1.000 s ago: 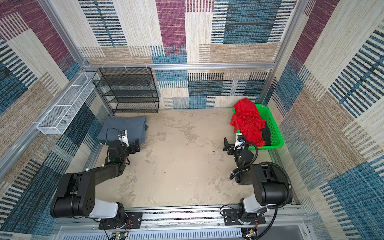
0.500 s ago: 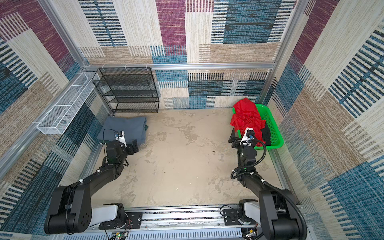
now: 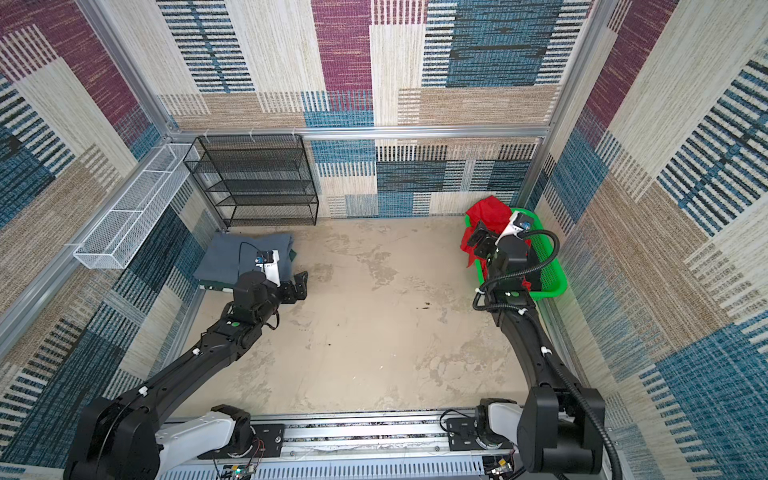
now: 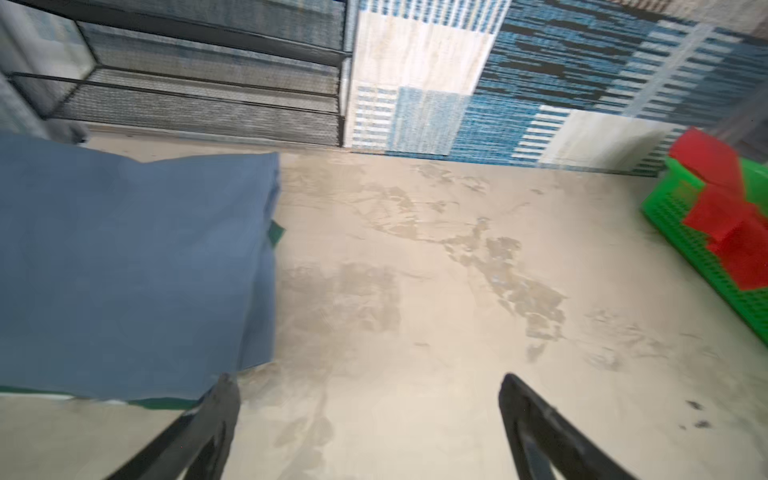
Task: Fold and stack the t-shirts
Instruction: 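Grasp the red t-shirt in the basket with the right gripper while the left arm advances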
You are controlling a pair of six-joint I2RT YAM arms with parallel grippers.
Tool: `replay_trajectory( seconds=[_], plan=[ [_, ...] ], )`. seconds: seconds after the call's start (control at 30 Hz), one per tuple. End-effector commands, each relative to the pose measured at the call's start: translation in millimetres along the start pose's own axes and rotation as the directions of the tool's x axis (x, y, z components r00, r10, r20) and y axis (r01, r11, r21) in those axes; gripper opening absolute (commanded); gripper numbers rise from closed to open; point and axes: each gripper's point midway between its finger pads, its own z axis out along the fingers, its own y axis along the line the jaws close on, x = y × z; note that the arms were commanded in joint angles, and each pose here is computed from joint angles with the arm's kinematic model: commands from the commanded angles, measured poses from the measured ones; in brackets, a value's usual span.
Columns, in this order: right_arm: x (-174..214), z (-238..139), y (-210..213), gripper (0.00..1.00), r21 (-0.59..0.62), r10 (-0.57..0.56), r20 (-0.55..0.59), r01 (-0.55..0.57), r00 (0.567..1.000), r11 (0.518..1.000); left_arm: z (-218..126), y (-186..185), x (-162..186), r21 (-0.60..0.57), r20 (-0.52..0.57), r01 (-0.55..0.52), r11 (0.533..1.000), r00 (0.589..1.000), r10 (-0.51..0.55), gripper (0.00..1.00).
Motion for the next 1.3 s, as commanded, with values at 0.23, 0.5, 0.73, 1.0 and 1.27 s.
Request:
replay_trajectory(
  seconds=[0.23, 0.5, 0.73, 1.0, 1.27],
  plan=[
    [60, 68, -16, 0.98, 0.059, -0.014, -0.336, 0.036, 0.942, 0.998, 2, -97, 1, 0.306, -0.165, 0.056, 0.95, 0.986, -0.005, 0.95],
    [68, 114, -49, 0.93, 0.091, 0.082, -0.373, -0.052, 0.924, 0.994, -1, -113, 9, 0.362, -0.199, 0.086, 0.928, 0.98, -0.013, 0.94],
    [96, 147, -51, 0.71, 0.028, 0.129, -0.452, -0.131, 0.882, 0.991, -2, -114, 7, 0.364, -0.194, 0.079, 0.928, 0.981, -0.007, 0.93],
    [115, 169, -48, 0.63, 0.012, 0.179, -0.495, -0.2, 0.85, 0.98, -2, -114, 11, 0.365, -0.203, 0.08, 0.928, 0.979, -0.004, 0.93],
    [138, 176, -52, 0.45, 0.033, 0.238, -0.526, -0.26, 0.817, 0.965, -4, -108, 11, 0.343, -0.184, 0.057, 0.937, 0.983, 0.008, 0.93]
  ],
)
